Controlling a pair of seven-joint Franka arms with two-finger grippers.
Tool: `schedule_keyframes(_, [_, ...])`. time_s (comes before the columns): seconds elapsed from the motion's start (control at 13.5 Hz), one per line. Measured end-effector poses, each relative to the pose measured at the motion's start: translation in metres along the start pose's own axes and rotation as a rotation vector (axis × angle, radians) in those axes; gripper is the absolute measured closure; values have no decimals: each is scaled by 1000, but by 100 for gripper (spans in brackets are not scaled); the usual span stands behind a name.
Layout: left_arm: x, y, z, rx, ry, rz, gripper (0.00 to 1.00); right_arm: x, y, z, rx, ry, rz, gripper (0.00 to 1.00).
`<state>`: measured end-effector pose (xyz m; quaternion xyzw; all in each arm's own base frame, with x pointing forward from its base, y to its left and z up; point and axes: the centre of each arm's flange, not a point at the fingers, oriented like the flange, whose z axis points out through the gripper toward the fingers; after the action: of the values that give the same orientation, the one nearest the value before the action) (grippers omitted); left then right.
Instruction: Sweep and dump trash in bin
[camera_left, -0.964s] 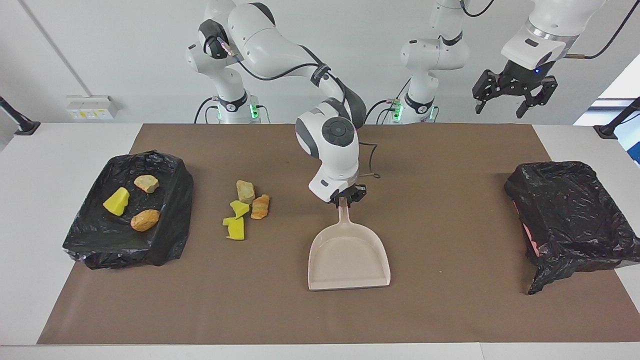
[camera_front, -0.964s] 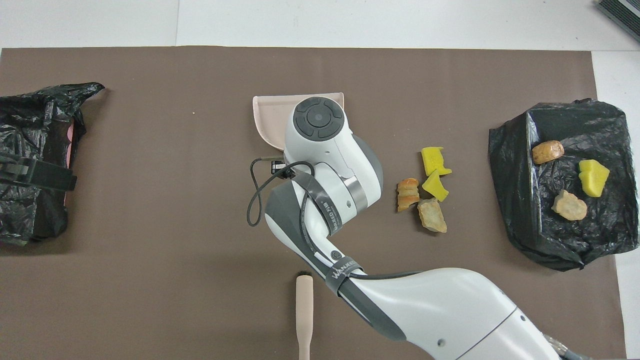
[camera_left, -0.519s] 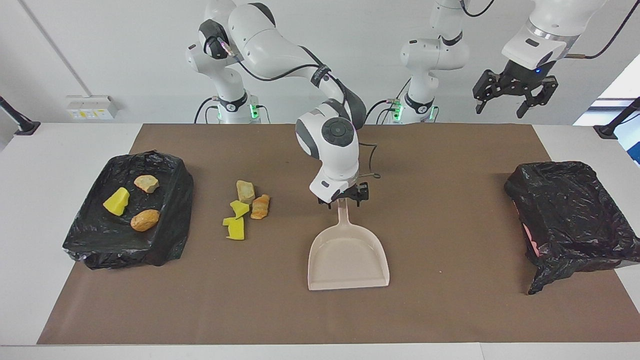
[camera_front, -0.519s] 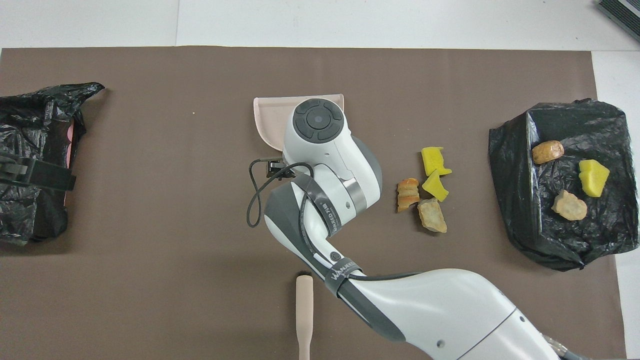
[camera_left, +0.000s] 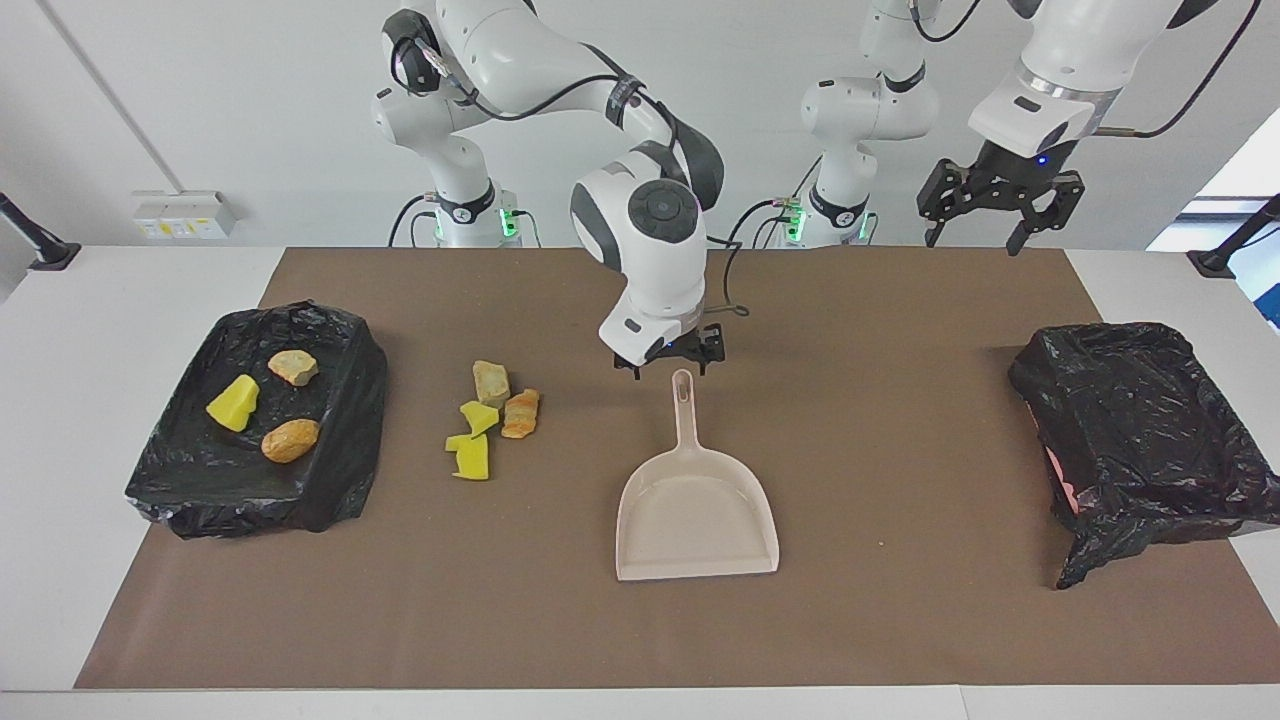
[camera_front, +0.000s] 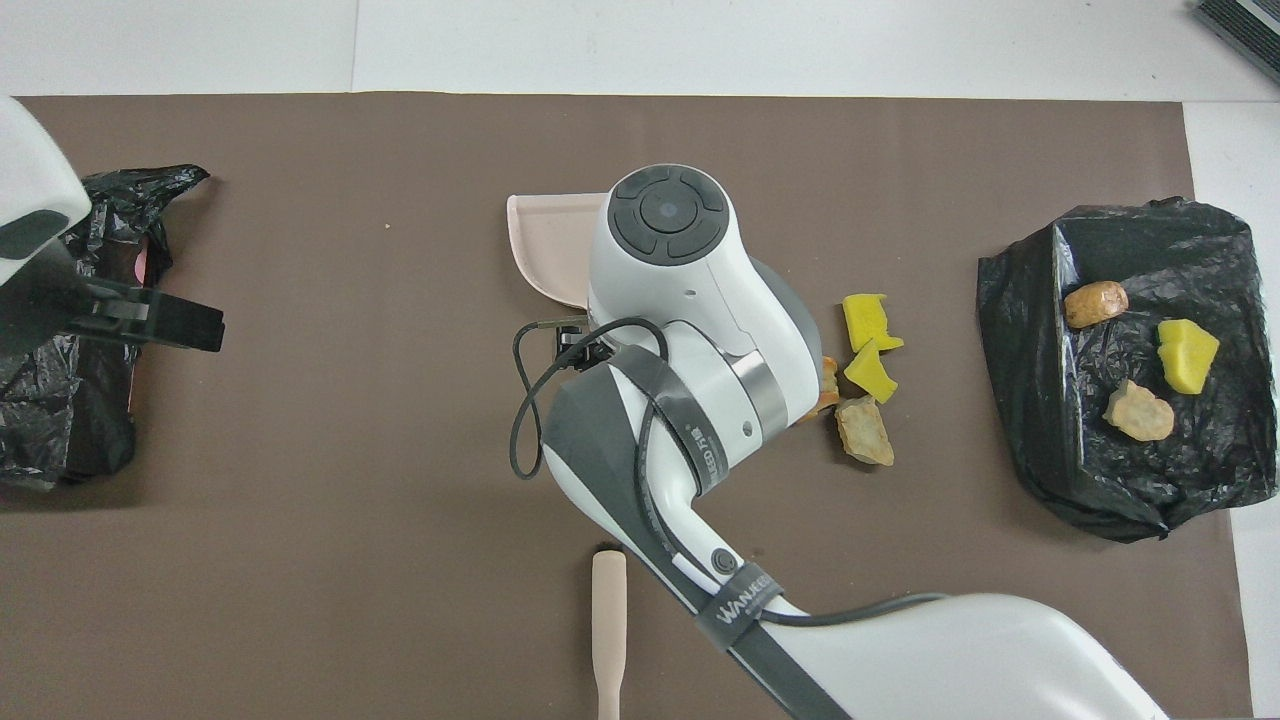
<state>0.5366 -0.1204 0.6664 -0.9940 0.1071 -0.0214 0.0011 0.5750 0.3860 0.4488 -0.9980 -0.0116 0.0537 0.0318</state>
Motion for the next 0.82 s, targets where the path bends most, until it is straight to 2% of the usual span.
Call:
schedule_keyframes(0.3, [29,70,52,-23,6,-33,0,-70,14,-46,-18,-48,-23,0])
schedule_keyframes(0.44, [40,99,85,-39,-6,-35,0,-114,10,-50,-16,-82,-36,0])
schedule_keyframes(0.59, [50,123,113,-43,2,-50,0,-157,-1,-34,-16,-118,-45,0])
schedule_keyframes(0.82, [57,164,151,-11,8,-68,0,-213,-2,5,38,-149,-56,0])
